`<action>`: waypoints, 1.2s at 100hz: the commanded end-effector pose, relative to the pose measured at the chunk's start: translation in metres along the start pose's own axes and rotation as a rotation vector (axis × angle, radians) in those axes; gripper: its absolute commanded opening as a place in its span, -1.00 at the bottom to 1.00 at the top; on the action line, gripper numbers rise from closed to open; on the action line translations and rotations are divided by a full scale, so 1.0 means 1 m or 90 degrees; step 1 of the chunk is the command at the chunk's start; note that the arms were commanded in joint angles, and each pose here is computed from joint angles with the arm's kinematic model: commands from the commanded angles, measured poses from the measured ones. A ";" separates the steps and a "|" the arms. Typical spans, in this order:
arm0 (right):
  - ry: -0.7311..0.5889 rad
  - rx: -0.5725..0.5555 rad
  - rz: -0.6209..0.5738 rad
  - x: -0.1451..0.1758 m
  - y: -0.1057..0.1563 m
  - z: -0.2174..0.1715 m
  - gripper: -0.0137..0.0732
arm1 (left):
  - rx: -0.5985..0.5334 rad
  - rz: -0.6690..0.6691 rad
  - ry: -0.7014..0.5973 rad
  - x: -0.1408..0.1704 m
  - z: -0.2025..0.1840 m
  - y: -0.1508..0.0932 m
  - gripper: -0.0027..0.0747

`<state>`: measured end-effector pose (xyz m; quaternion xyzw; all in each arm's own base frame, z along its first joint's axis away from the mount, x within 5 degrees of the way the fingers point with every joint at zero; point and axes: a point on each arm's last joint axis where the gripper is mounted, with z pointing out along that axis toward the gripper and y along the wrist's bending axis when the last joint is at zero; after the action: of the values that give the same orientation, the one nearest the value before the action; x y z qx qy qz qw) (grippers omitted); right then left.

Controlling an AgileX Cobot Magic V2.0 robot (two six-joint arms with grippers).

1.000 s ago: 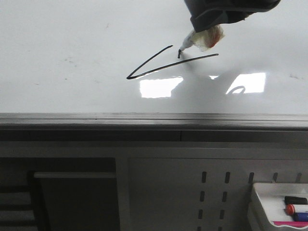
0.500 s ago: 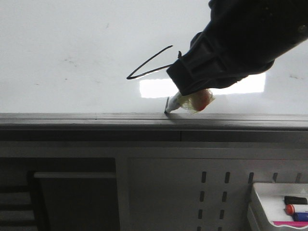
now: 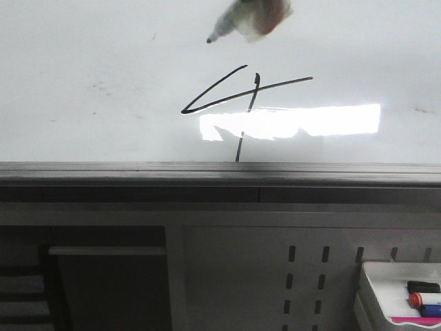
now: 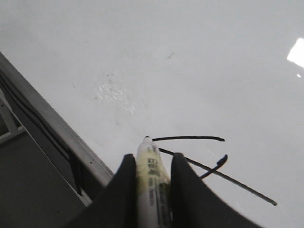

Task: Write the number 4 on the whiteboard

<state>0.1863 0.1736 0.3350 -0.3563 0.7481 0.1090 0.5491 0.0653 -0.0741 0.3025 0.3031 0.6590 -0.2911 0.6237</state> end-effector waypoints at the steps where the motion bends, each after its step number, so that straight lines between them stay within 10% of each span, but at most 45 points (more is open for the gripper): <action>1: -0.071 -0.014 -0.022 -0.022 0.003 -0.016 -0.81 | 0.019 -0.004 0.006 -0.013 0.007 -0.001 0.15; 31: -0.071 -0.087 -0.097 -0.025 0.041 -0.028 -0.85 | 0.205 0.115 0.194 -0.025 0.048 -0.011 -0.08; 120: -0.169 -0.252 -0.123 -0.038 0.087 -0.084 -0.85 | 0.315 0.239 0.210 -0.083 0.053 -0.018 -0.07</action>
<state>0.0770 0.2063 0.3594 -0.5134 0.6354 0.2158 0.5348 0.0885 -0.1262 0.3694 0.6144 0.6017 -0.2505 0.4447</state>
